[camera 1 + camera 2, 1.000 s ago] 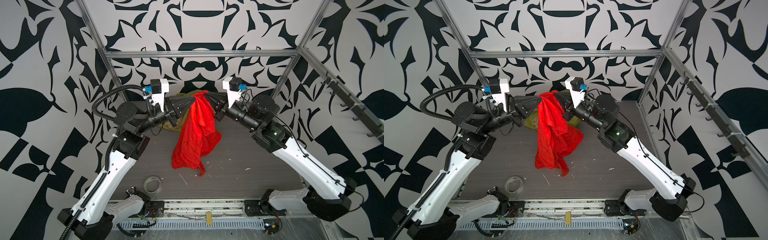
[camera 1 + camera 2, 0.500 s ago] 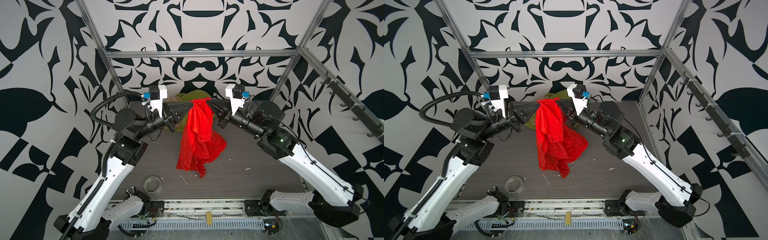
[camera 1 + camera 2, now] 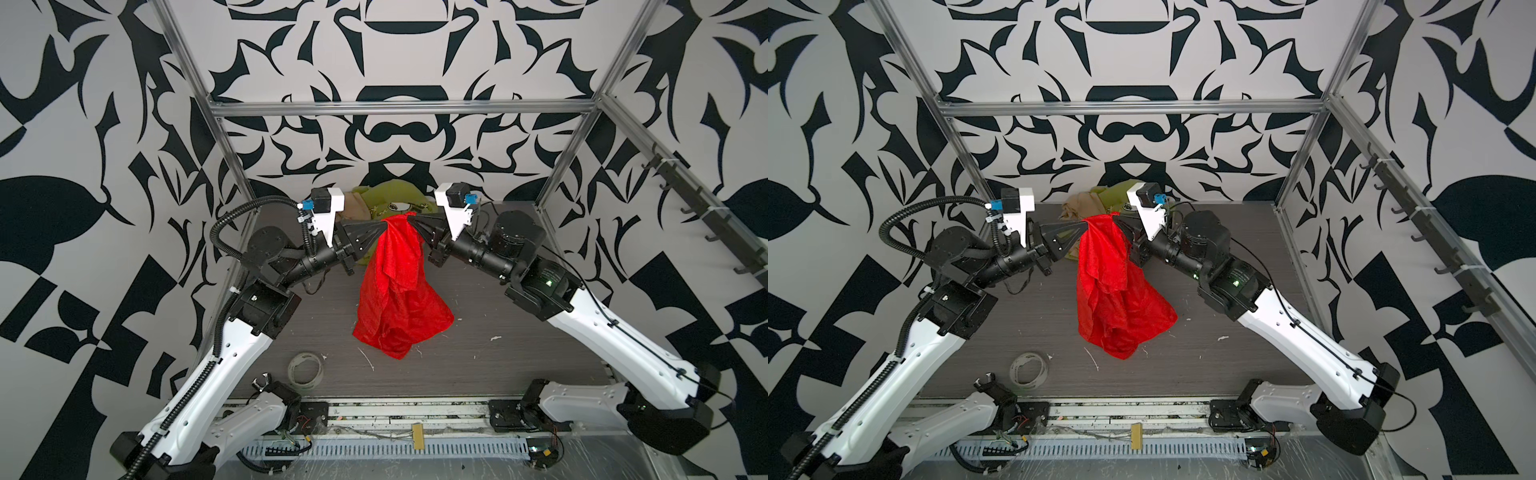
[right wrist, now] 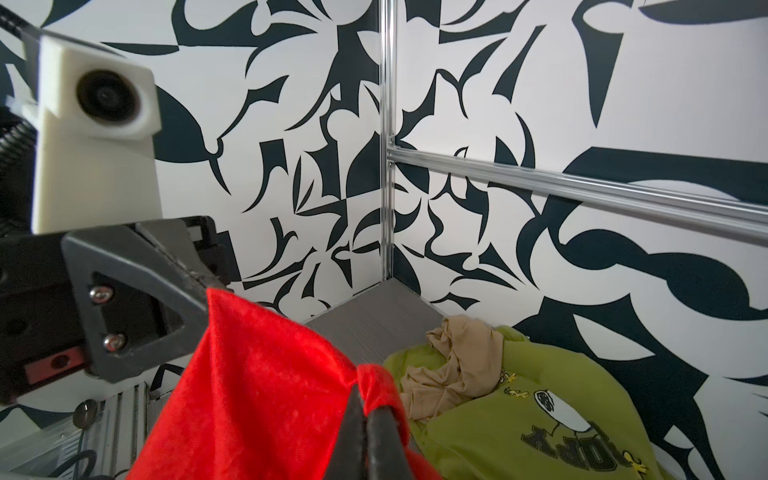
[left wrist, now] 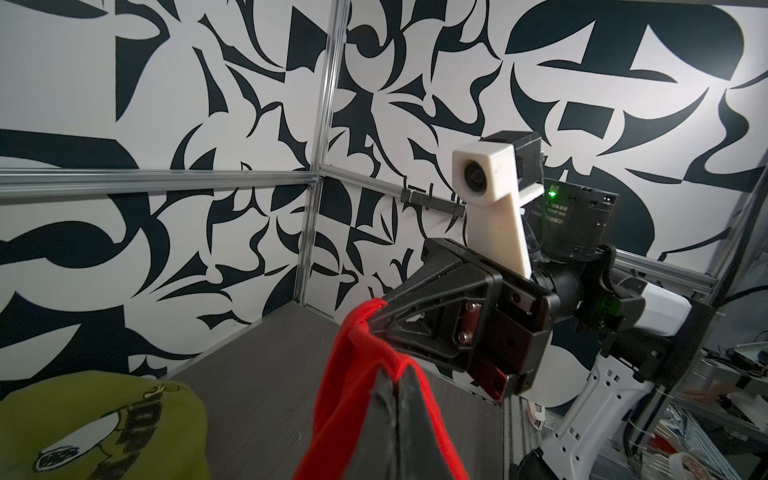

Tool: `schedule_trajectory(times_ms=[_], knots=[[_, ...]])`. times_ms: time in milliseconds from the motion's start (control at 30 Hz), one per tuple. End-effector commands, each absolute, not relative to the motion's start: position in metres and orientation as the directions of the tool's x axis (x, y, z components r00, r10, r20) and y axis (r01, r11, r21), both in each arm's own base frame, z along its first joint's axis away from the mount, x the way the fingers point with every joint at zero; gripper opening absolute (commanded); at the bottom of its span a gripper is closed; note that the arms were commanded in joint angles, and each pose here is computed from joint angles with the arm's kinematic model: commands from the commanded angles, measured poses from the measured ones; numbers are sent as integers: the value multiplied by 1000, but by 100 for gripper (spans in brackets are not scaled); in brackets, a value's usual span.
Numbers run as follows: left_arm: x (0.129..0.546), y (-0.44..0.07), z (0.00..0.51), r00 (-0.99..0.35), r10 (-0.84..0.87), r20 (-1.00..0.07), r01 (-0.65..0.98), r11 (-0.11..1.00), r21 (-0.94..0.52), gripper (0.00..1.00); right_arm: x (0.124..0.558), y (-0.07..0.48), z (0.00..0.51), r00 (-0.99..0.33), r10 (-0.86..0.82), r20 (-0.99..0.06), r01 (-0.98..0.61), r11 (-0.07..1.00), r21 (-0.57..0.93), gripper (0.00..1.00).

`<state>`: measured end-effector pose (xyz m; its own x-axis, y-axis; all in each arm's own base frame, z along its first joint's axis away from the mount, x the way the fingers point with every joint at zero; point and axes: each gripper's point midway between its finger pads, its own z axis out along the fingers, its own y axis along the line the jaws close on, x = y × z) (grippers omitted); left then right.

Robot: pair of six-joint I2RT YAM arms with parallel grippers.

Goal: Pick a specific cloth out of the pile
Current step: 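Carry the hanging red cloth toward the robot with both grippers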

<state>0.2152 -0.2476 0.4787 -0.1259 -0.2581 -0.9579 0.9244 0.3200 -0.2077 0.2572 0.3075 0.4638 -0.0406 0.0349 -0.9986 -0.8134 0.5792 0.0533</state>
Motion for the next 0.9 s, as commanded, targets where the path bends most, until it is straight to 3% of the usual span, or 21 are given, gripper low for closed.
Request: schedule_trajectory(times_ms=[0,367,867], knots=[[210,-244,482,-92,-269,-959,927,328,-181,0,250,300,483,-34,113,-993,-811,578,94,0],[215,-244,460,-117,-232,-966,913,358,-196,0,259,299,450,-103,86,-991,-777,615,134,0],[218,-272,411,-186,-153,-970,930,291,-225,0,264,279,403,-141,-37,-989,-711,699,75,0]])
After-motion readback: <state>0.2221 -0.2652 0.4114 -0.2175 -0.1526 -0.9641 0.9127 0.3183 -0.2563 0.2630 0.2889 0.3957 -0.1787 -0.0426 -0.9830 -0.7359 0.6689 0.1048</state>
